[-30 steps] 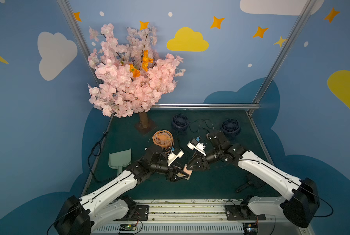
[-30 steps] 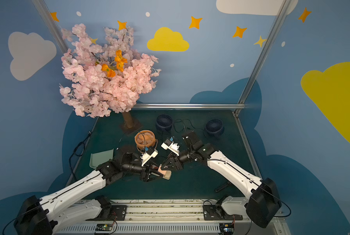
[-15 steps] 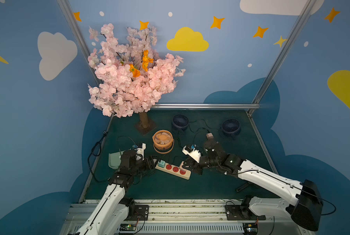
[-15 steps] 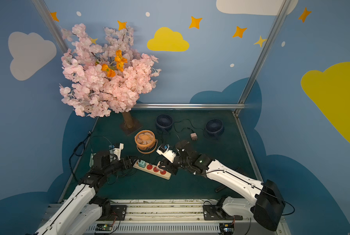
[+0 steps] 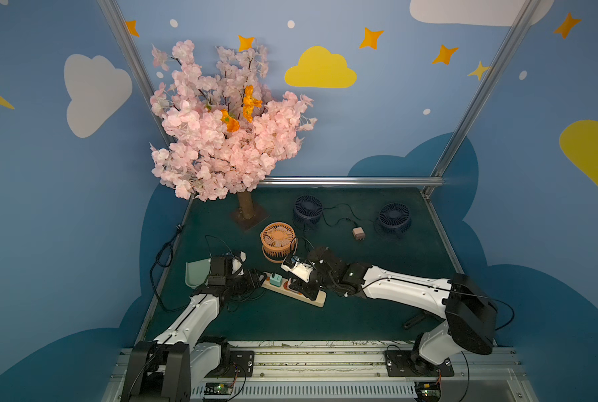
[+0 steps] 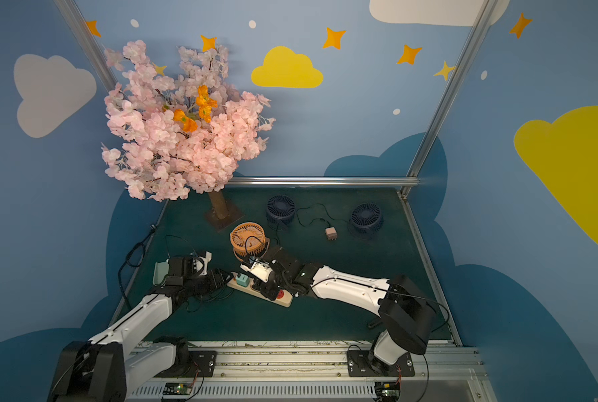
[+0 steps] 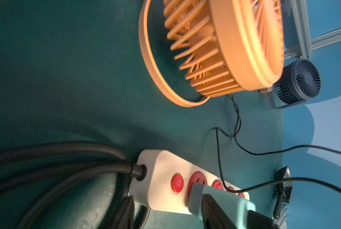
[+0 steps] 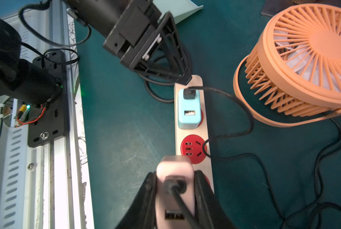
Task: Plug the desk fan into the power strip
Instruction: Insert the plug into the socket.
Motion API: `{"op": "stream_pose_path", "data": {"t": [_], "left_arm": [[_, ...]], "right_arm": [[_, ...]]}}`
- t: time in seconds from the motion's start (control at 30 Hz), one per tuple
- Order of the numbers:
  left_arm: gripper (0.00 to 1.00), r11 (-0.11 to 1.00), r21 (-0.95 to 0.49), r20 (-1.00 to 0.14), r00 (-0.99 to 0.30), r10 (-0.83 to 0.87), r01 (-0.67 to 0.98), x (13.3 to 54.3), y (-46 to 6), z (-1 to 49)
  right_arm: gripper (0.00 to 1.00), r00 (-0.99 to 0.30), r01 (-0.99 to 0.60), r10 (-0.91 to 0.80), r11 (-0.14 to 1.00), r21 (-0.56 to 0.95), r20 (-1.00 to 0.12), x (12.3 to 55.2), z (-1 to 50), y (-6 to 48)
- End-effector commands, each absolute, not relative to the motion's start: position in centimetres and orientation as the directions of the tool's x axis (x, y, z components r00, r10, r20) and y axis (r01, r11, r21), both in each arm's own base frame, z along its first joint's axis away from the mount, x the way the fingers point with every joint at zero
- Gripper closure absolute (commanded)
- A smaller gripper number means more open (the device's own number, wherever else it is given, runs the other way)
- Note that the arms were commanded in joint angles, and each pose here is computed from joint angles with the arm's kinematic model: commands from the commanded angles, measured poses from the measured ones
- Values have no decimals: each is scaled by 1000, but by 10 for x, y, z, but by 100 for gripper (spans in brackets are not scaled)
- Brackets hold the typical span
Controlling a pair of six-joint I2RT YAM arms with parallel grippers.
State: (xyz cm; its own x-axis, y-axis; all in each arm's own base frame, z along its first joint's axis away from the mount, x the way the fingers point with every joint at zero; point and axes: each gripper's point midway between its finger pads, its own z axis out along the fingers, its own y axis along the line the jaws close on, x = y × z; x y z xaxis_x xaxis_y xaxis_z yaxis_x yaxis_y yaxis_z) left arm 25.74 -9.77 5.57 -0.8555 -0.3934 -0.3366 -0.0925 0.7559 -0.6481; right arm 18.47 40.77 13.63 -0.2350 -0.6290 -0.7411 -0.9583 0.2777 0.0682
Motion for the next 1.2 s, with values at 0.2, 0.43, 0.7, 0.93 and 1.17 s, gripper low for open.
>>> {"op": "stream_pose_path", "data": {"t": [0.2,0.43,0.7,0.93,1.17], "left_arm": [[50,774,-631,-375,-849,-373,-62,271,-95,48],[54,770,-635,-346,-867,-359,-65,281,-99,36],[57,759,-647,-306,-886,-349,-76,282,-103,23],[57,762,-643,-311,-884,-350,-76,282,-102,24],[57,760,-646,-314,-884,-348,-70,282,-102,26]], "right_arm": [[100,-236,-952,-625,302,49,-744,204,127,429],[100,-279,-943,-607,319,93,-744,211,120,433],[100,-296,-933,-605,347,90,-739,217,112,430],[100,-321,-912,-600,405,68,-733,228,105,424],[100,-351,-906,-615,414,89,-706,225,88,419]]}}
